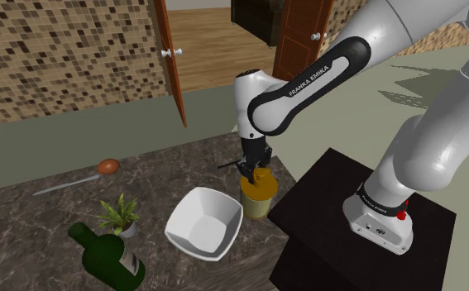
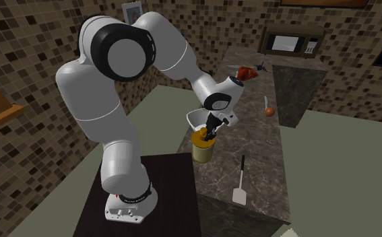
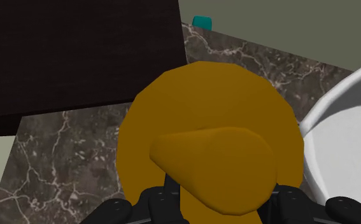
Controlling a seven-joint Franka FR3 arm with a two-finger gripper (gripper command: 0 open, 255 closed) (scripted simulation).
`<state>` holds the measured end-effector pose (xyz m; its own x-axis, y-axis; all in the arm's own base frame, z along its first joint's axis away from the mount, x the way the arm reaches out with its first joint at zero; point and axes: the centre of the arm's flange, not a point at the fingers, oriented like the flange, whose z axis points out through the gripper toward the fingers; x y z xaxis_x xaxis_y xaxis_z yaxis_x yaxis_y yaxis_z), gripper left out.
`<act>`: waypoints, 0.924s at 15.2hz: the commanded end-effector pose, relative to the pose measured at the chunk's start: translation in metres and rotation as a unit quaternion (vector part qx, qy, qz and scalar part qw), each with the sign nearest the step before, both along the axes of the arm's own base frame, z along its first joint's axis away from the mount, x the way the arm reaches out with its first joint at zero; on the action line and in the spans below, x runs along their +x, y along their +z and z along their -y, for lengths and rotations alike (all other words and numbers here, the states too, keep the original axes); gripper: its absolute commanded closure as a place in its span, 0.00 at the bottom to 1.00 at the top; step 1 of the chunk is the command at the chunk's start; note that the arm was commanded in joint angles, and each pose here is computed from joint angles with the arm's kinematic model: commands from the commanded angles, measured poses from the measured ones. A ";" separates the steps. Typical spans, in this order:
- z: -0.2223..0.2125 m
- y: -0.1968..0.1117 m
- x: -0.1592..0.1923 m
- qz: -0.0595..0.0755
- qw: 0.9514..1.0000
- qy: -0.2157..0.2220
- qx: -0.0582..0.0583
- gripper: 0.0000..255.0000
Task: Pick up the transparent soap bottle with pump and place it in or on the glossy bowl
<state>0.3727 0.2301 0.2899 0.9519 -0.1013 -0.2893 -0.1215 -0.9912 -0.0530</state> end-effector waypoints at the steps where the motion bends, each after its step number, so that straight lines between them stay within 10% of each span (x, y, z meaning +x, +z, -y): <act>1: 0.000 -0.001 0.000 -0.001 1.000 0.000 0.000 1.00; 14: 0.000 0.052 0.000 -0.001 1.000 0.000 0.000 1.00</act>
